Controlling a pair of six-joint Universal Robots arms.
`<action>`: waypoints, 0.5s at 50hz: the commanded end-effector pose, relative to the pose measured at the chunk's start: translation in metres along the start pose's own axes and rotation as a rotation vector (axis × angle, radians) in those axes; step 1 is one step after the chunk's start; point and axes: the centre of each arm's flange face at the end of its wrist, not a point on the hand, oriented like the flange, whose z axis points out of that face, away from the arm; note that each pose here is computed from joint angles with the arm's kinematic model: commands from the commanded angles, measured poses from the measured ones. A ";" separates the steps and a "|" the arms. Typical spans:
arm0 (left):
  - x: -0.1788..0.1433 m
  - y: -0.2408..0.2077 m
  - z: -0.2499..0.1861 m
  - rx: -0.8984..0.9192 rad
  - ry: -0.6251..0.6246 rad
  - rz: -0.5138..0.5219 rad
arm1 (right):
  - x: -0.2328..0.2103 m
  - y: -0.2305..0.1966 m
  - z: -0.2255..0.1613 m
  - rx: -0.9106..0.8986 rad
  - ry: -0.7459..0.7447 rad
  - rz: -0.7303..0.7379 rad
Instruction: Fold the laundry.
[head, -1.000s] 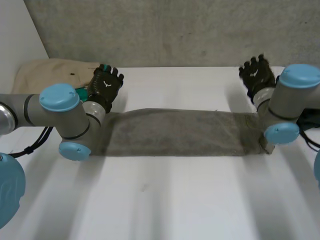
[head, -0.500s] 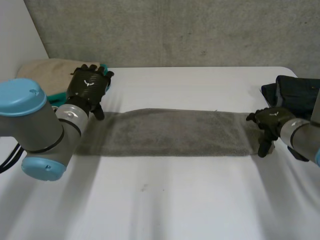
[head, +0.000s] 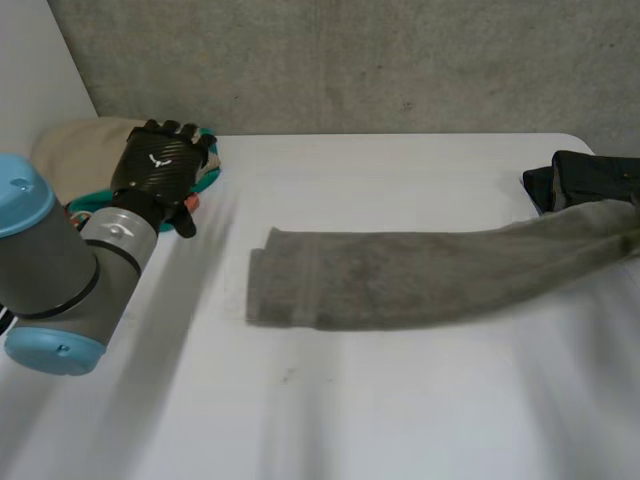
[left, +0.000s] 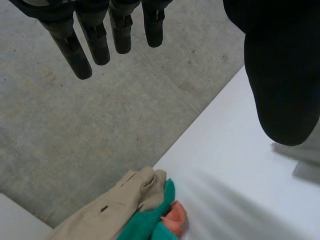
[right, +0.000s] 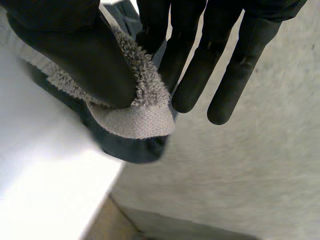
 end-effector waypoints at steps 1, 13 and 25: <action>-0.002 0.007 -0.005 -0.022 -0.004 -0.017 | -0.038 -0.093 -0.028 0.369 -0.037 -0.140; 0.001 0.001 -0.005 -0.007 0.004 -0.056 | -0.190 -0.222 -0.182 1.198 -0.396 -0.204; 0.011 -0.016 -0.001 0.049 0.024 -0.063 | -0.225 -0.214 -0.198 0.940 -0.585 -0.100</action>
